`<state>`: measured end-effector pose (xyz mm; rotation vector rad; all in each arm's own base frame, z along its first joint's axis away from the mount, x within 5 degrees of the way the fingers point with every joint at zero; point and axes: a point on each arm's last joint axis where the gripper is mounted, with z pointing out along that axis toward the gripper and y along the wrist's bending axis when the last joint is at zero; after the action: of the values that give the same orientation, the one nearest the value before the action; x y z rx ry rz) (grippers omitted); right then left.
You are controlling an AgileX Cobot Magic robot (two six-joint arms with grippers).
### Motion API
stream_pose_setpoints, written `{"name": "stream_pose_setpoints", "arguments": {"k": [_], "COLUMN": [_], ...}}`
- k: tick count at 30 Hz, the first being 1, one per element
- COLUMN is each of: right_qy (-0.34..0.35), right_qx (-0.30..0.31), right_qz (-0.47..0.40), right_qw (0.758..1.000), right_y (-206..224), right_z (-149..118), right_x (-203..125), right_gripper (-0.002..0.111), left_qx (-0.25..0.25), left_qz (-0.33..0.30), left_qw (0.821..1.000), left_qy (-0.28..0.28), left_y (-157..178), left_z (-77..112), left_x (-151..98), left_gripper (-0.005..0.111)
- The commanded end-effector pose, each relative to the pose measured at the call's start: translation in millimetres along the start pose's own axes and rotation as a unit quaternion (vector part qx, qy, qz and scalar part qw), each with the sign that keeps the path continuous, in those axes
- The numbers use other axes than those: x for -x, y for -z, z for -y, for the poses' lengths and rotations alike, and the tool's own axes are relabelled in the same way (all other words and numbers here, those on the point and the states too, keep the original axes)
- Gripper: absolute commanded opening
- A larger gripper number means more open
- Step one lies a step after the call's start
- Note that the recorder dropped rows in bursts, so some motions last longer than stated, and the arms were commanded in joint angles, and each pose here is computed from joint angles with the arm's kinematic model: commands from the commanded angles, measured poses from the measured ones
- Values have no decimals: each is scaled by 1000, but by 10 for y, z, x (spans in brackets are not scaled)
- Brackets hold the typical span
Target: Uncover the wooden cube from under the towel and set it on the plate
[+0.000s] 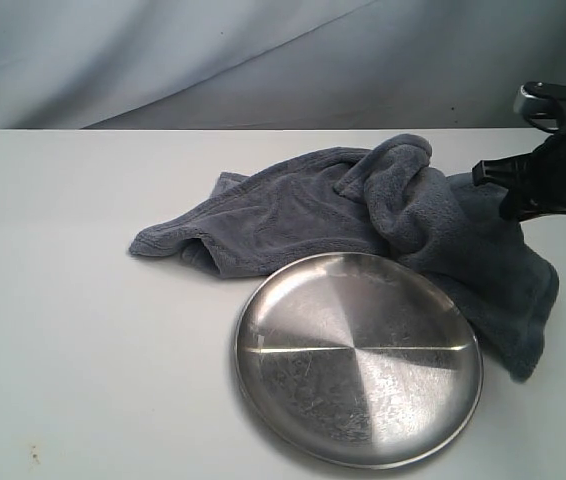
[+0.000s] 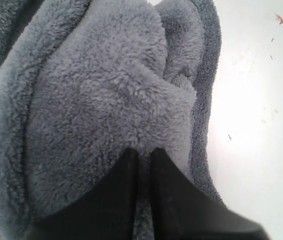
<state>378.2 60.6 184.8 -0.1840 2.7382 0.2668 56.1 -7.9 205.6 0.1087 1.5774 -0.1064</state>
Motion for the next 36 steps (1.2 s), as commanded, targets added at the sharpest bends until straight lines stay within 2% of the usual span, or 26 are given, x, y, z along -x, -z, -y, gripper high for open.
{"name": "stream_pose_setpoints", "arguments": {"k": [1,7,16,25,36], "right_qy": [3,-5,-5,22,63], "right_qx": [-3,5,72,203,257], "right_qz": [2,11,93,184,258], "right_qw": [1000,1000,993,961,929], "right_y": [-4,58,554,883,980], "right_z": [3,-22,-220,-489,-590], "right_x": [-1,15,126,242,337], "right_gripper": [0,0,0,0,0], "left_qx": [1,1,1,1,1], "left_qz": [5,5,5,5,5], "left_qw": [1000,1000,1000,1000,1000], "left_qy": [2,2,2,2,2], "left_y": [1,1,1,1,1], "left_z": [-2,-2,-2,-2,-2], "left_x": [-3,-3,-3,-3,-3], "left_gripper": [0,0,0,0,0]}}
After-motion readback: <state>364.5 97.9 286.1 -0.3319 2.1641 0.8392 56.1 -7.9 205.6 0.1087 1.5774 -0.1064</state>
